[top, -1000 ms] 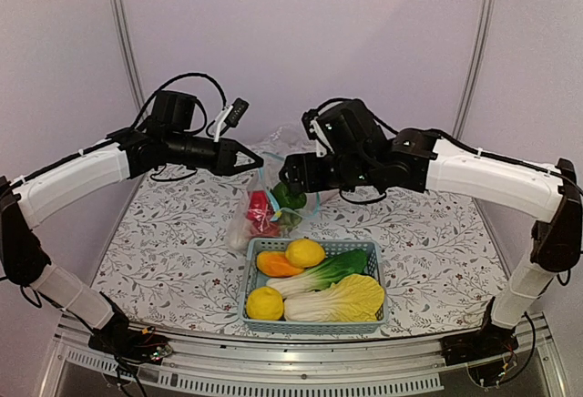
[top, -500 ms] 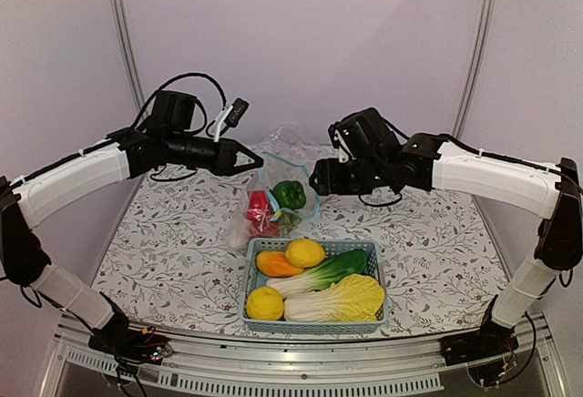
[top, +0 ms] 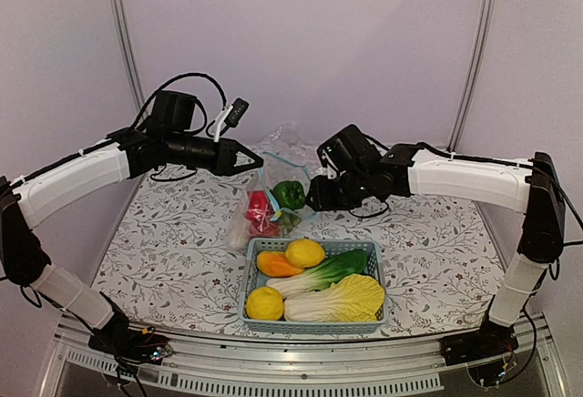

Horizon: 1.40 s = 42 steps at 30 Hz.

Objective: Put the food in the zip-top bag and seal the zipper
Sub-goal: Pass from the left arm to the right

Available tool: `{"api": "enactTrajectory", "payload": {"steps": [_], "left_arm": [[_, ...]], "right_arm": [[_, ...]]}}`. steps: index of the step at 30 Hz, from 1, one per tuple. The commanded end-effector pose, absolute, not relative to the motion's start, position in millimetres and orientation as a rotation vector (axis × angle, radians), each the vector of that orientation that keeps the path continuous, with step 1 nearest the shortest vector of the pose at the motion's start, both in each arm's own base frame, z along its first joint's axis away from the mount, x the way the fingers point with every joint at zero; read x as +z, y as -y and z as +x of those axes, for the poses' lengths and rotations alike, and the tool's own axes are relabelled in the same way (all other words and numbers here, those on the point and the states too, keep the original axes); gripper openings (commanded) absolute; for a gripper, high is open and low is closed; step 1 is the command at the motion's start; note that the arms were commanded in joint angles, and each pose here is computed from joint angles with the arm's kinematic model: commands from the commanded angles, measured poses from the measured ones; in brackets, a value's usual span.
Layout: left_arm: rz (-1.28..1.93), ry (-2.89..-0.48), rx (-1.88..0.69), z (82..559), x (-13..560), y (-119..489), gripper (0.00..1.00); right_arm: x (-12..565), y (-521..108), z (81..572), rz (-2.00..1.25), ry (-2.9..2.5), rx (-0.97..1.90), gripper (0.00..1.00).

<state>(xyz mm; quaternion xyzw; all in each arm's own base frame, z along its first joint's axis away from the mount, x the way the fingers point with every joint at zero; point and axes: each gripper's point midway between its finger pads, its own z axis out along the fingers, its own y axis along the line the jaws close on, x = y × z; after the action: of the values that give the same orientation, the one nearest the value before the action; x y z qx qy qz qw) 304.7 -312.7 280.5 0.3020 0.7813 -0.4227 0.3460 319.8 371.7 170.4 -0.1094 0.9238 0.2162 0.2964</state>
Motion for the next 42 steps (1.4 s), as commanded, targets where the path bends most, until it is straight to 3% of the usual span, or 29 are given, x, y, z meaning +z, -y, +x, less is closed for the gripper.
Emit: {"api": "enactTrajectory", "payload": {"steps": [1, 4, 7, 11, 24, 27, 32, 34, 39, 42], "left_arm": [[0.803, -1.972, -1.106, 302.2, 296.9, 312.6, 0.0], [0.802, -1.972, -1.106, 302.2, 296.9, 312.6, 0.0], [0.802, -1.974, -1.103, 302.5, 296.4, 312.4, 0.0], [0.801, -1.973, -1.098, 303.0, 296.7, 312.1, 0.0], [0.779, -2.012, -0.917, 316.1, 293.1, 295.6, 0.02], [0.791, -2.007, -0.934, 313.6, 293.9, 298.0, 0.18], [0.814, -1.996, -0.926, 309.5, 294.9, 299.4, 0.63], [0.826, -1.983, -0.906, 307.1, 296.9, 298.6, 0.76], [0.873, -1.999, -0.845, 295.6, 290.3, 303.4, 0.97], [0.828, -2.062, -0.847, 289.9, 274.8, 300.2, 0.99]], "right_arm": [[167.0, -379.3, 323.3, -0.29, -2.465, 0.608, 0.41], [168.9, -381.9, 323.4, -0.298, -2.461, 0.62, 0.35], [171.5, -383.2, 324.4, -0.305, -2.455, 0.625, 0.17], [187.7, -386.6, 324.6, -0.312, -2.42, 0.663, 0.02], [293.4, -401.4, 305.9, -0.338, -2.189, 0.996, 0.0], [300.8, -397.0, 302.6, -0.319, -2.173, 1.016, 0.0], [287.6, -385.5, 303.7, -0.273, -2.195, 0.963, 0.0], [280.8, -380.1, 305.5, -0.244, -2.209, 0.934, 0.0], [270.1, -366.4, 311.1, -0.166, -2.221, 0.859, 0.0], [271.9, -361.5, 312.2, -0.15, -2.212, 0.843, 0.0]]}}
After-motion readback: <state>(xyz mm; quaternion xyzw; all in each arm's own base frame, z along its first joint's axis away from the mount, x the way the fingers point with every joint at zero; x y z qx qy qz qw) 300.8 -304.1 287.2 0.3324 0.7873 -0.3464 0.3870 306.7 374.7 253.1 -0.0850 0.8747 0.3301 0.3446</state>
